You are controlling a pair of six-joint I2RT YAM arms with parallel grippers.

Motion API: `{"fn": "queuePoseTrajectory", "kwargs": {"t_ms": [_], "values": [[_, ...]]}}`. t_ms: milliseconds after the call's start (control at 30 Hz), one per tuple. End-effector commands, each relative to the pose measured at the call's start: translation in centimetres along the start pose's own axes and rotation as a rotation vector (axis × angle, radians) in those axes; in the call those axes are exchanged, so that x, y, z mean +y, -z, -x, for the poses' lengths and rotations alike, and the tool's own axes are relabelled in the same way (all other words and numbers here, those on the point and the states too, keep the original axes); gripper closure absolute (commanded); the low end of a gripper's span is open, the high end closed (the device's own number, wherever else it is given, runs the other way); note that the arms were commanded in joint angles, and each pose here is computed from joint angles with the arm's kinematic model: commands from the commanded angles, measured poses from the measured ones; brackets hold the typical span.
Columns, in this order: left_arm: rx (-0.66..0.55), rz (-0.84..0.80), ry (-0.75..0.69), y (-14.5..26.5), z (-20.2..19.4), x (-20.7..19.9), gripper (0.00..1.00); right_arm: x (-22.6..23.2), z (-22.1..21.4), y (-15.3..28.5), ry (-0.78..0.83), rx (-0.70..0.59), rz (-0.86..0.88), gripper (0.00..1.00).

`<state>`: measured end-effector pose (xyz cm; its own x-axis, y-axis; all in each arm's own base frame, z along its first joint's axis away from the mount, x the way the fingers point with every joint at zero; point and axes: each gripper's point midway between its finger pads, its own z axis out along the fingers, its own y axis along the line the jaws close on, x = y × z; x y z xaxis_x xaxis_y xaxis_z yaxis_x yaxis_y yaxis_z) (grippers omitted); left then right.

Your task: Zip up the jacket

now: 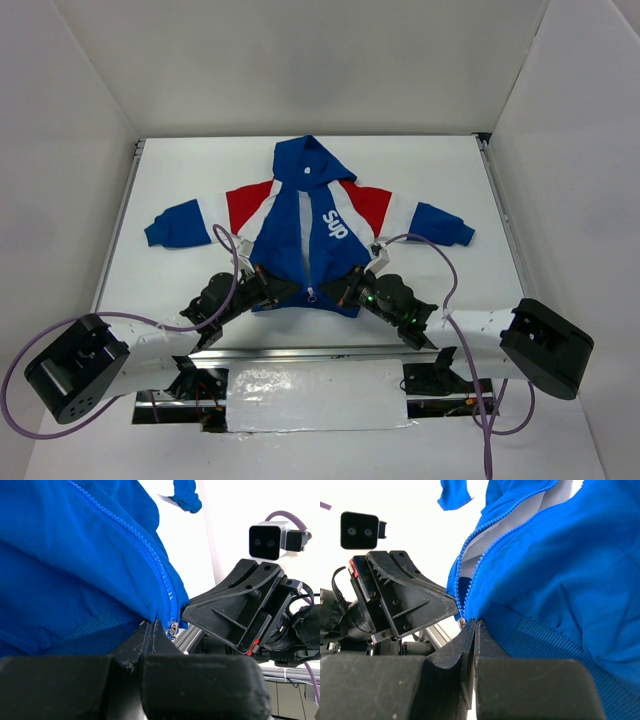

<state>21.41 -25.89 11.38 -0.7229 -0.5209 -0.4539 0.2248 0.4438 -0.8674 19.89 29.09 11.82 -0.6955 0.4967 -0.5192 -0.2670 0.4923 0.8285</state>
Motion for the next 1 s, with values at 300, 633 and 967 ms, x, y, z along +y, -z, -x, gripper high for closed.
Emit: {"fn": "queuePoseTrajectory", "kwargs": {"t_ms": [300, 633, 967], "values": [[-0.060, -0.032, 0.047, -0.5, 1.7, -1.7, 1.00, 2.8, 1.9, -1.5, -0.025, -0.085, 0.026, 1.00], [-0.078, -0.027, 0.085, -0.2, 1.8, -1.5, 1.00, 2.9, 1.7, -1.9, -0.070, -0.146, -0.047, 1.00], [-0.067, -0.009, 0.101, -0.2, 1.5, -1.1, 1.00, -0.1, 2.1, -1.0, -0.179, -0.258, -0.223, 1.00]]}}
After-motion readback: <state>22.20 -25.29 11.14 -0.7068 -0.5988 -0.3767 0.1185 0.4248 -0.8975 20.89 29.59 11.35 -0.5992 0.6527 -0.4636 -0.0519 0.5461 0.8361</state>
